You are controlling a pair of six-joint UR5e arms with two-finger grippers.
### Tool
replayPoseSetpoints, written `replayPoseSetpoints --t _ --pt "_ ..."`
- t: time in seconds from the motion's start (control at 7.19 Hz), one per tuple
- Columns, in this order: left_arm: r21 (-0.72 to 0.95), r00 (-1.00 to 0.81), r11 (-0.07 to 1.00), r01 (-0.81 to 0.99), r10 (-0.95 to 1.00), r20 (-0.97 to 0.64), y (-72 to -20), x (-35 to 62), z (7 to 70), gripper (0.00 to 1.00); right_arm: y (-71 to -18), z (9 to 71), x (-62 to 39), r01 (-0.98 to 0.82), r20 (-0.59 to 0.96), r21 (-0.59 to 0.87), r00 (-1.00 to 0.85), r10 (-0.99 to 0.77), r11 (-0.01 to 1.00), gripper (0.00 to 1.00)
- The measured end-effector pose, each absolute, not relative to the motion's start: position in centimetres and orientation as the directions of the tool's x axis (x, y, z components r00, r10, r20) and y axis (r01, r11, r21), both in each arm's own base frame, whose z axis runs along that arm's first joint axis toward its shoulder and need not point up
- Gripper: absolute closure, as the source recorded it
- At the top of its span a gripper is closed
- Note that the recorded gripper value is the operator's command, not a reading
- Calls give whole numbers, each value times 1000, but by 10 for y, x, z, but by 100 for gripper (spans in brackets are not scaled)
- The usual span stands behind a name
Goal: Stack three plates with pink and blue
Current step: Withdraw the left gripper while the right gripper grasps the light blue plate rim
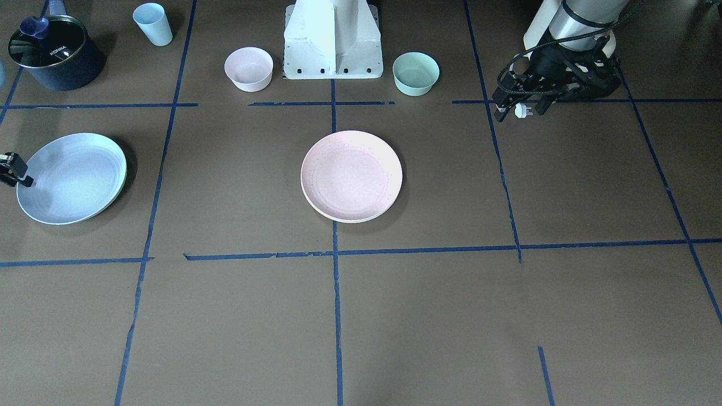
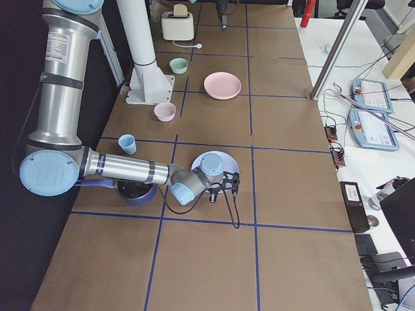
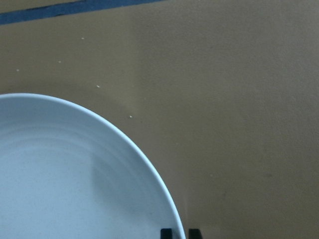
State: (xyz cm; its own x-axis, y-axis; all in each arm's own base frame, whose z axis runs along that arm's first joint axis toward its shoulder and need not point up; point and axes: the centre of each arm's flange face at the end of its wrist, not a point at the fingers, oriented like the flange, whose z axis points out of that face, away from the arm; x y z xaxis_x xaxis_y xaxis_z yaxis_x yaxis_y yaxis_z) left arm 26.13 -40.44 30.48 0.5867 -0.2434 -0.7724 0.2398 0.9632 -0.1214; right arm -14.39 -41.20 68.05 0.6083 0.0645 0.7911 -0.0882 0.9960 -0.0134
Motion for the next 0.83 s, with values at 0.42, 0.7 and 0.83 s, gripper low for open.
replayPoseSetpoints --t 0.42,0.7,0.83 --pt "-118 598 963 244 -245 -763 -406 254 313 0 -406 666 -139 -68 840 24 542 17 997 100" --pt "-38 657 981 191 -157 -737 -411 231 342 0 -412 627 -117 -97 896 44 444 4 994 100" --pt "2 685 986 164 -112 -720 -416 216 356 0 -421 591 -112 -126 919 38 393 15 991 100"
